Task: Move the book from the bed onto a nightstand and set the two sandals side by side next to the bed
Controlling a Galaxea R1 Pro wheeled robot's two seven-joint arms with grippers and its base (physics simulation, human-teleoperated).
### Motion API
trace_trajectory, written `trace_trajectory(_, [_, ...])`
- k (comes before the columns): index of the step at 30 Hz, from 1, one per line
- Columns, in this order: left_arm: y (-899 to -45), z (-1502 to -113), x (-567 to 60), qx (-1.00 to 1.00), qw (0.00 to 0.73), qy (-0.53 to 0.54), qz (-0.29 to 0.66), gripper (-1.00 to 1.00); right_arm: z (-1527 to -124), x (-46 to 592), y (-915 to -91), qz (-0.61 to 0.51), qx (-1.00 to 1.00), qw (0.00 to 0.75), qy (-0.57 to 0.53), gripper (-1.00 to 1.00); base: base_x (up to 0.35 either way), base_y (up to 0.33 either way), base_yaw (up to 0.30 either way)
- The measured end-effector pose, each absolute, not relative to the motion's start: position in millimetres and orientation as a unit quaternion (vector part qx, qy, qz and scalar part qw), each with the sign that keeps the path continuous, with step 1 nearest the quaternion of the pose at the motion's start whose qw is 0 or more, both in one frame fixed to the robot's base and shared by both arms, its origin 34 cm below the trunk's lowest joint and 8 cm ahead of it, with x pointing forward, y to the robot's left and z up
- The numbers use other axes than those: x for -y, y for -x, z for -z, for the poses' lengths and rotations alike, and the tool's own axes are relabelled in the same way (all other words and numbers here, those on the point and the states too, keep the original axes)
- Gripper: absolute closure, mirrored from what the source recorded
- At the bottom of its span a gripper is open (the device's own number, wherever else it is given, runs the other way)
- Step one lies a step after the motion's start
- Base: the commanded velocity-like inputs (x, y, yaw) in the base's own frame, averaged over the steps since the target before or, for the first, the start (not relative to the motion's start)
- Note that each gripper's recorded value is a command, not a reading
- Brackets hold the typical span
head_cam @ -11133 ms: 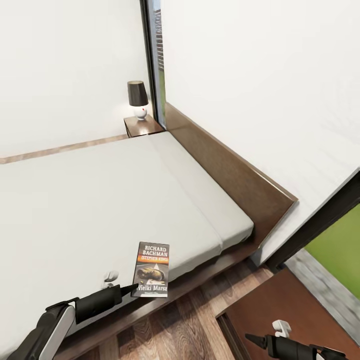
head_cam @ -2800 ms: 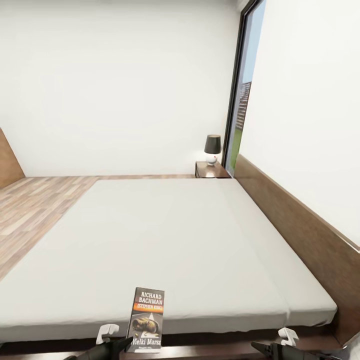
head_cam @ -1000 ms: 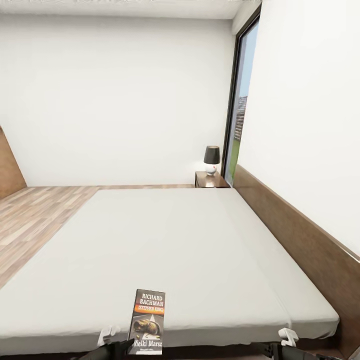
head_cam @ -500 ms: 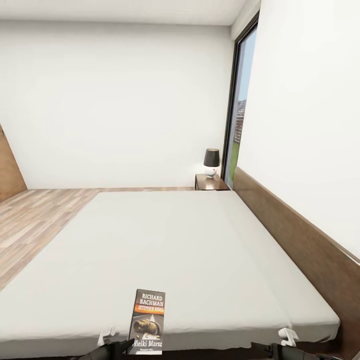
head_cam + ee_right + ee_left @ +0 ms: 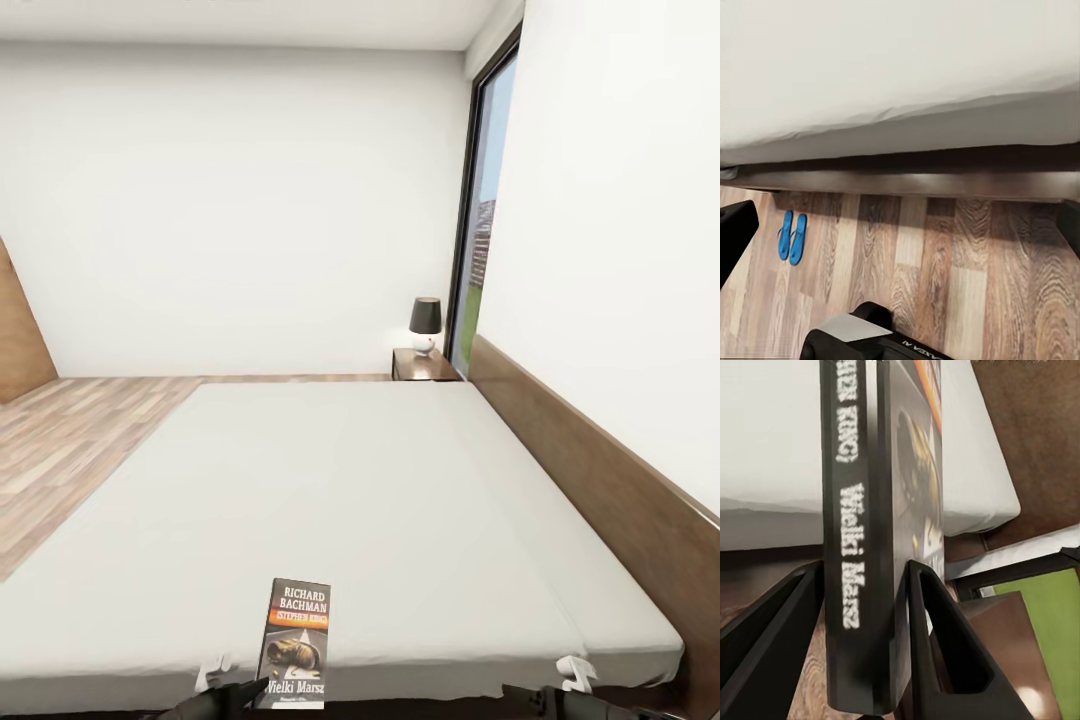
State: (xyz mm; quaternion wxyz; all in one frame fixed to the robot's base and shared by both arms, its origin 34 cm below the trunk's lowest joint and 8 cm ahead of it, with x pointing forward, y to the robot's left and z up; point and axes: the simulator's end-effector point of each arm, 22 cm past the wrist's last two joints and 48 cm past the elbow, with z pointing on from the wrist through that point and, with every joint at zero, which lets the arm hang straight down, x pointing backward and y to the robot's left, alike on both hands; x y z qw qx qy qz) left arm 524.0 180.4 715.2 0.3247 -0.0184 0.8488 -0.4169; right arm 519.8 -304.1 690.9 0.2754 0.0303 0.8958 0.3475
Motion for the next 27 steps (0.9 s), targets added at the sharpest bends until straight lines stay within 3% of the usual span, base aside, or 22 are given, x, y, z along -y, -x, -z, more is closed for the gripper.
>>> trace_trajectory(27, [-522.5,-711.8,-181.1,-0.848,0.335,0.013,0.411,1.0,-690.4,304.7,-519.9,-0.346,-0.896,0.275,-0.031,-1.0,0.0,0.0,0.289])
